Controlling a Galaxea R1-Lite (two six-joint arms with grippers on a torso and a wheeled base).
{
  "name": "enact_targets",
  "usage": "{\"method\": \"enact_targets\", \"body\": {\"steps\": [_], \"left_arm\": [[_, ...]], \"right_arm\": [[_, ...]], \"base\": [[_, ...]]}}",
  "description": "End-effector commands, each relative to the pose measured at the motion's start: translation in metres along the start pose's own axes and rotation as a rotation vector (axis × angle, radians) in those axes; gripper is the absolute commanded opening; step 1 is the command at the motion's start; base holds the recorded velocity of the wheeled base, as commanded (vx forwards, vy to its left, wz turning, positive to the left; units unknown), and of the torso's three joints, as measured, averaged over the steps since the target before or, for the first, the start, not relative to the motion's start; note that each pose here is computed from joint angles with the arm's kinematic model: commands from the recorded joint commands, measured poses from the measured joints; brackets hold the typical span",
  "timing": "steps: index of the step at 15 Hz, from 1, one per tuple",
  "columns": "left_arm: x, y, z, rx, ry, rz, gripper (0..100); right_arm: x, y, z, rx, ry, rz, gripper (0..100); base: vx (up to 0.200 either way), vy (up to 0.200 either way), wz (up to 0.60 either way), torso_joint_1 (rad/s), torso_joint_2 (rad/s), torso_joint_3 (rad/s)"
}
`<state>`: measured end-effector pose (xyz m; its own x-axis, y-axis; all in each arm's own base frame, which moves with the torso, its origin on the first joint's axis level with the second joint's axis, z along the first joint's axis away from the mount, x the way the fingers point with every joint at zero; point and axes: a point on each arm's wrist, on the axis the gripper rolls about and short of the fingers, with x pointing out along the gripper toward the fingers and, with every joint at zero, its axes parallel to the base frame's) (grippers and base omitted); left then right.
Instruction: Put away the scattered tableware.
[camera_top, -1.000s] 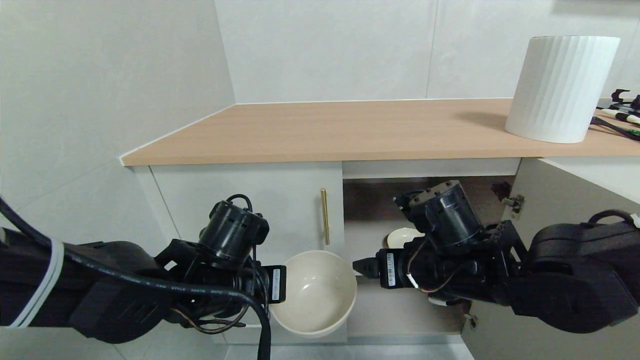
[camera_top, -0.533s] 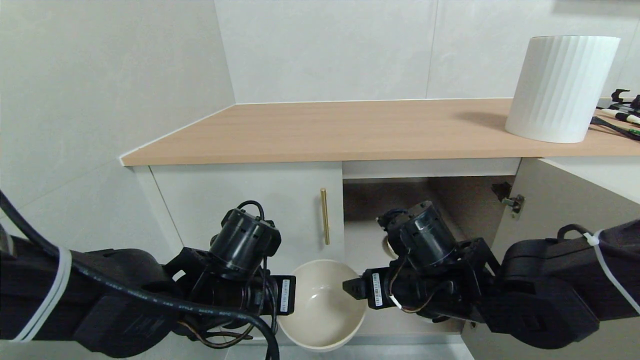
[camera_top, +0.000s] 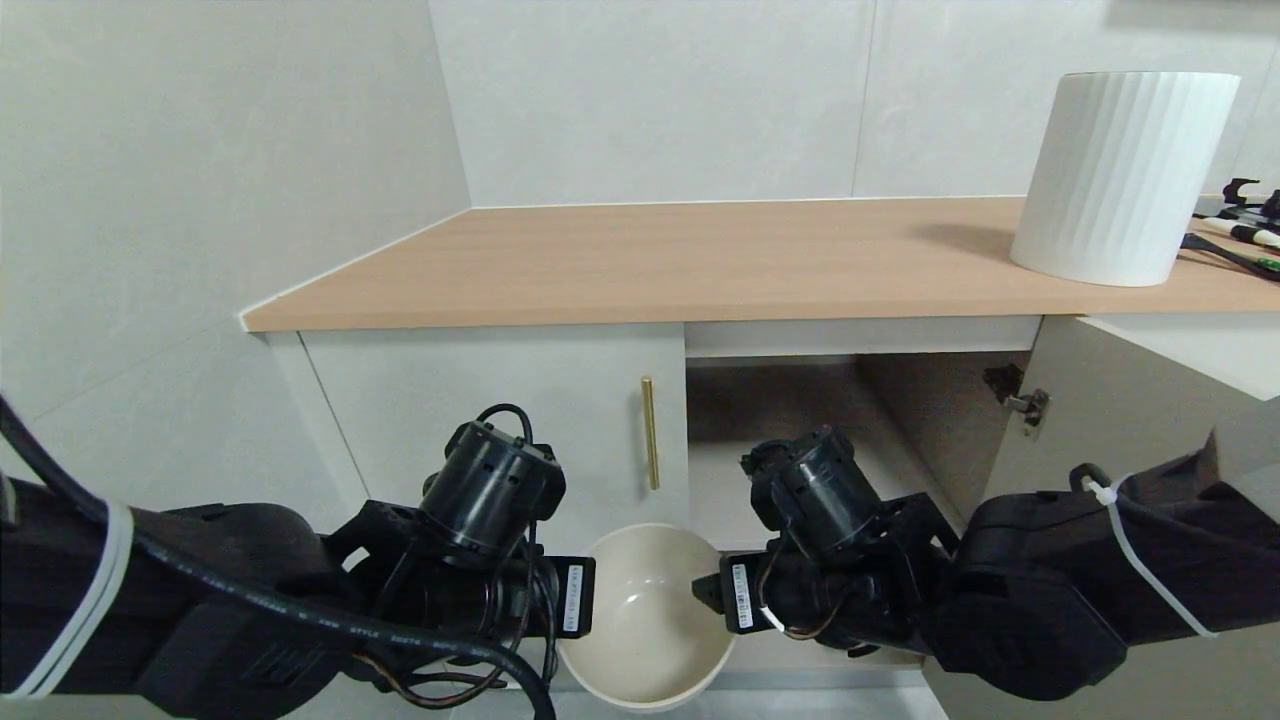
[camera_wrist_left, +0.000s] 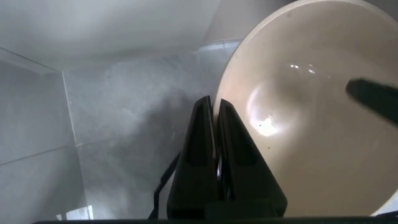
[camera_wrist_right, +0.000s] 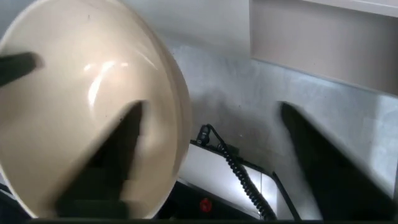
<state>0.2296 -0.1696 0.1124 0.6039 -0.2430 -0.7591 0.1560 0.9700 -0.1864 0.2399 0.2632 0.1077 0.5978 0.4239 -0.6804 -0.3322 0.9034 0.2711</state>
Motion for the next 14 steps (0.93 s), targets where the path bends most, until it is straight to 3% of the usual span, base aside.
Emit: {"method": "enact_targets", "body": {"steps": [1, 9, 10, 14], "left_arm": [[-0.0008, -0.0001, 0.0002, 0.0, -0.002, -0.001, 0], [-0.0003, 0.0007, -0.0015, 0.001, 0.002, 0.001, 0], [-0.0003, 0.0006, -0.0014, 0.002, 0.0, 0.0, 100], [-0.0088, -0.0004, 0.0046, -0.012, -0.05, -0.024, 100]], "right_arm": [[0.0001, -0.0002, -0.0004, 0.0, 0.0, -0.002, 0], [-0.0044, 0.0036, -0.0022, -0.01, -0.001, 0.007, 0], [-0.0039, 0.0035, -0.0025, -0.01, 0.0, 0.007, 0], [-0.0028, 0.0031, -0.0035, -0.011, 0.004, 0.004, 0]], "base": [[0.0, 0.0, 0.0, 0.0, 0.0, 0.0], [0.0, 0.0, 0.0, 0.0, 0.0, 0.0], [0.0, 0.0, 0.0, 0.0, 0.0, 0.0], [0.0, 0.0, 0.0, 0.0, 0.0, 0.0]]}}
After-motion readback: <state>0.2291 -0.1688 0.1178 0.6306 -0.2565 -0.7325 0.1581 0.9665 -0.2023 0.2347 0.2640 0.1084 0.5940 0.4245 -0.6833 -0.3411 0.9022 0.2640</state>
